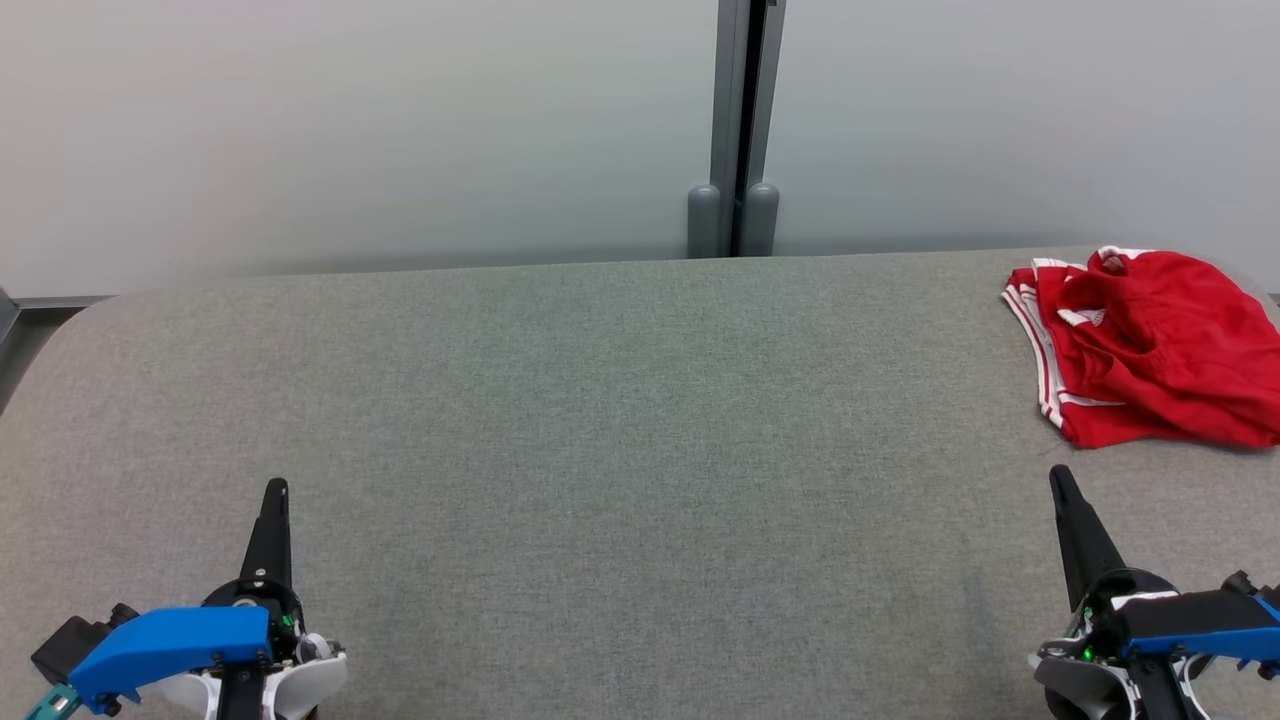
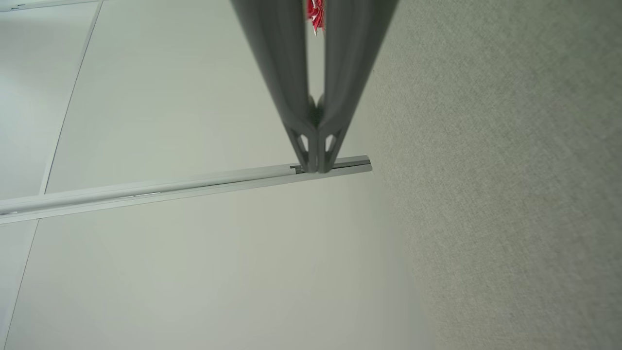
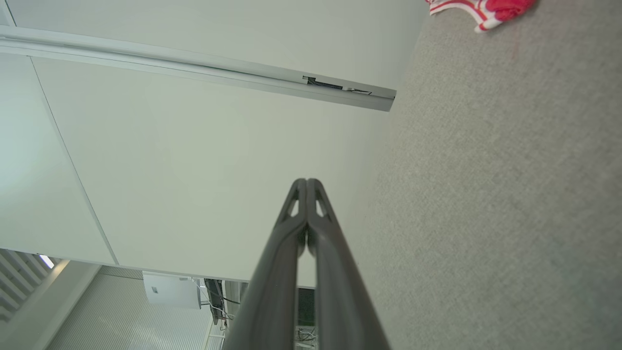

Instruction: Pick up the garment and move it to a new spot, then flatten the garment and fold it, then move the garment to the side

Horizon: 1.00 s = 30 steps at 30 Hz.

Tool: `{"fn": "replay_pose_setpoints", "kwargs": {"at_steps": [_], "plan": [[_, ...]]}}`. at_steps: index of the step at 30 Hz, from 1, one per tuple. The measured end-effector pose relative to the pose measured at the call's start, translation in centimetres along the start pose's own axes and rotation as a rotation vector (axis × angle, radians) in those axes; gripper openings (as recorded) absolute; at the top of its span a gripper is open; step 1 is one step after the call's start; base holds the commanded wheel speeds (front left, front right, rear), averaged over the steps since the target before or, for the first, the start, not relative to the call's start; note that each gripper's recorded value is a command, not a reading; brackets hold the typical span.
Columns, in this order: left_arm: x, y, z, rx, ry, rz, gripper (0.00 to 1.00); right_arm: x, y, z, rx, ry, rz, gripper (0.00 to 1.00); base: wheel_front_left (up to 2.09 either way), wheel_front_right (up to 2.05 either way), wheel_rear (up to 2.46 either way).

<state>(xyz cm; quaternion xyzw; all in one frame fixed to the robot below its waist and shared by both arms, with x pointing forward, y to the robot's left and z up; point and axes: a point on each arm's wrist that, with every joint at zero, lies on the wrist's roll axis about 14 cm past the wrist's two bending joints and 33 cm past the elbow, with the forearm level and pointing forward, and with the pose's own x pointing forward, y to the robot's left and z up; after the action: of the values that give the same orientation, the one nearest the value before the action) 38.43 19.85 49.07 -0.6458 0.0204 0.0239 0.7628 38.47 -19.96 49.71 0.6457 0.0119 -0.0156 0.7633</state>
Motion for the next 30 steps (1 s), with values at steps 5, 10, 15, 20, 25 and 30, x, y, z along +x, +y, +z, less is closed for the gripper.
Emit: {"fn": "replay_pose_setpoints", "kwargs": {"at_steps": [5, 10, 15, 20, 25, 30], "plan": [[0.0, -0.2, 0.1, -0.036, 0.002, -0.009, 0.0, 0.1, 0.2, 0.0, 0.038, 0.002, 0.007, 0.0, 0.0, 0.0, 0.0], [0.0, -0.4, 0.2, -0.074, 0.003, -0.016, 0.0, 0.1, 0.4, 0.0, 0.073, 0.004, 0.014, 0.0, 0.0, 0.0, 0.0], [0.2, -0.7, 0.2, -0.109, 0.004, -0.028, 0.0, 0.2, 0.5, 0.0, 0.108, 0.005, 0.018, 0.0, 0.0, 0.0, 0.0], [0.2, -1.0, 0.3, -0.142, 0.006, -0.037, 0.0, 0.2, 0.6, 0.1, 0.143, 0.004, 0.024, 0.0, 0.0, 0.0, 0.0], [0.3, -1.2, 0.4, -0.169, 0.006, -0.047, 0.0, 0.2, 0.6, 0.1, 0.172, 0.006, 0.028, 0.0, 0.0, 0.0, 0.0], [0.3, -1.2, 0.4, -0.169, 0.006, -0.047, 0.0, 0.2, 0.6, 0.1, 0.172, 0.006, 0.028, 0.0, 0.0, 0.0, 0.0]]}}
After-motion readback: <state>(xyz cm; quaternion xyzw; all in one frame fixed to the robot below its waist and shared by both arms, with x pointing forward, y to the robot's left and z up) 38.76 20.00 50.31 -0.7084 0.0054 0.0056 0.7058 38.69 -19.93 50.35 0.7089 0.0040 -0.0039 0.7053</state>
